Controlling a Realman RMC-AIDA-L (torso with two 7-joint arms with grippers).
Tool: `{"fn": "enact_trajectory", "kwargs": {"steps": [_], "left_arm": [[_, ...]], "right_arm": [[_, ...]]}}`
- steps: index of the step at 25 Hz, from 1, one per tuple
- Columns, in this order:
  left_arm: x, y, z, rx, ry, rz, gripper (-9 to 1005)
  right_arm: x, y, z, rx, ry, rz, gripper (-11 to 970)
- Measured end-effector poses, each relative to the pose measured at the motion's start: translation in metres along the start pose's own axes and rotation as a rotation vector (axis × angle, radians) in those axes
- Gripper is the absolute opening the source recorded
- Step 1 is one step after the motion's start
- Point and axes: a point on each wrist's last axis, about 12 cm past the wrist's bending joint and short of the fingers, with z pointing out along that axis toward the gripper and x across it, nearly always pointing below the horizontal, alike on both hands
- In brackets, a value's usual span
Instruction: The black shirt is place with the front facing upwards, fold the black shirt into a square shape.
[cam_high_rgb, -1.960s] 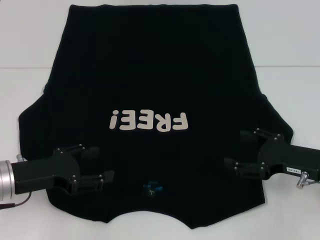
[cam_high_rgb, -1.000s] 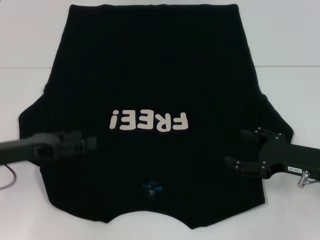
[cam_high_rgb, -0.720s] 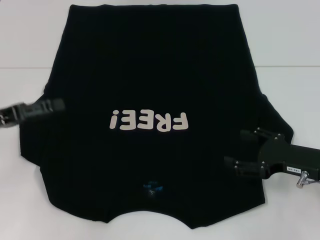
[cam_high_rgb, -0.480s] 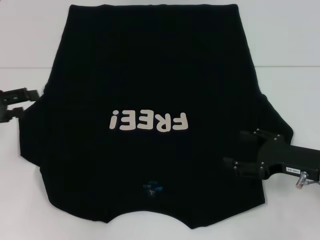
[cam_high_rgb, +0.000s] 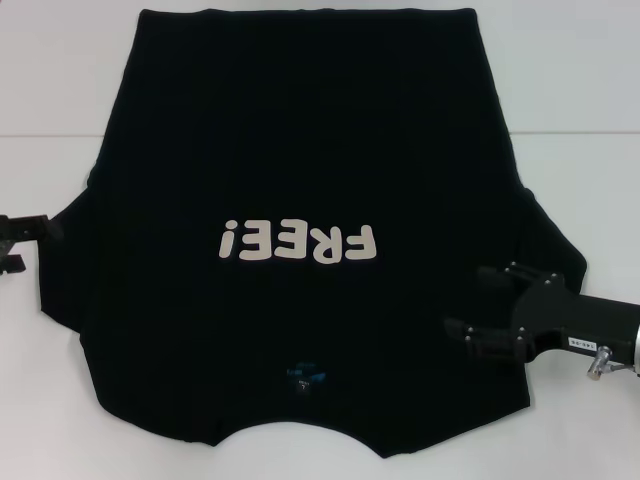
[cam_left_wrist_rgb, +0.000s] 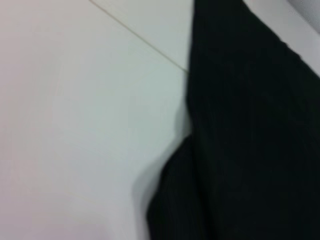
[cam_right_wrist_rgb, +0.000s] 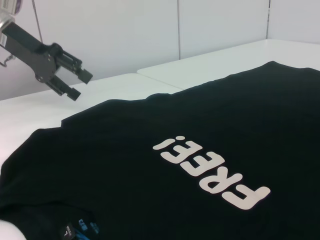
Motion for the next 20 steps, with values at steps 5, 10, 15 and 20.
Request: {"fn": "enact_trajectory", "kwargs": {"steps": [5,10,15,20], "left_arm": [[0.007,0.007,0.011,-0.067,-0.014,0.002,844],[0.013,0.01,0.016,-0.079,-0.014,-0.014,844],[0.015,0.01,0.017,-0.074,-0.009,-0.019,846],[0.018,0.007,0.019,-0.062,0.001,-0.021,843]], "right_arm": [[0.001,0.001,0.0,0.0,-0.003,0.01,924],[0.001,0.001,0.0,-0.001,-0.001,0.011,922],[0.001,0.0,0.0,0.002,-0.003,0.011,919],[0.001,0.0,0.0,0.002,-0.003,0.011,916]]}}
